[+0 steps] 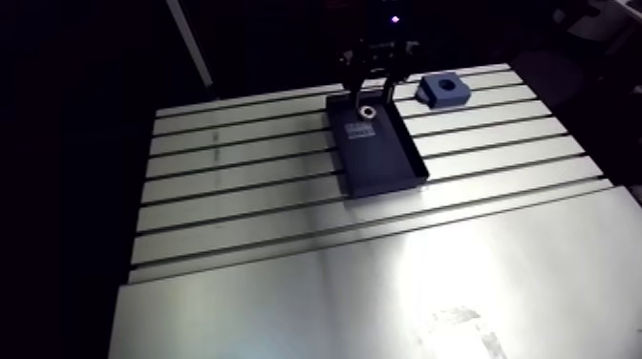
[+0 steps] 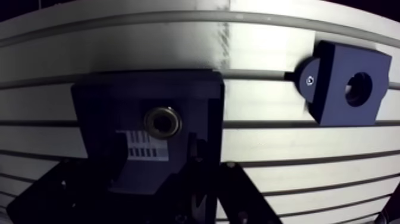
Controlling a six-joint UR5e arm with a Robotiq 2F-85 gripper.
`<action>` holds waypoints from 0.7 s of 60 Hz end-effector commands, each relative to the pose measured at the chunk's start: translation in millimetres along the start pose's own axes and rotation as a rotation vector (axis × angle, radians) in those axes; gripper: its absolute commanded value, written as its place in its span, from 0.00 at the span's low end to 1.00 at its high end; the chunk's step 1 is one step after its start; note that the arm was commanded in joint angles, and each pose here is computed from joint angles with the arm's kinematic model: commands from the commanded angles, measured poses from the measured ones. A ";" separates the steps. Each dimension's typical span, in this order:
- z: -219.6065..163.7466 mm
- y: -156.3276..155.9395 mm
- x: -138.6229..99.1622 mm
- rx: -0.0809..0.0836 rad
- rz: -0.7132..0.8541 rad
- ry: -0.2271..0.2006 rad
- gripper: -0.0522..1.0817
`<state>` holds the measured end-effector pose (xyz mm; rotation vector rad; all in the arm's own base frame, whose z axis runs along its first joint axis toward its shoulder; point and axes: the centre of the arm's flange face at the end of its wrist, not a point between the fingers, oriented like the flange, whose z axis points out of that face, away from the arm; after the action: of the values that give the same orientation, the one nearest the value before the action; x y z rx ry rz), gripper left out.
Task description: Pick up the bearing and press it into the housing until flush.
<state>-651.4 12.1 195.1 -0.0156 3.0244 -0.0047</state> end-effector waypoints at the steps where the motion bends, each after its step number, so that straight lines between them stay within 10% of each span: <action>1: 8.1 -0.7 -2.3 0.003 -0.001 -0.014 0.38; 42: 18.9 -0.1 1.9 -0.004 -0.005 0.021 0.38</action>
<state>-649.2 11.6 180.3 -0.0255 3.0417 0.0008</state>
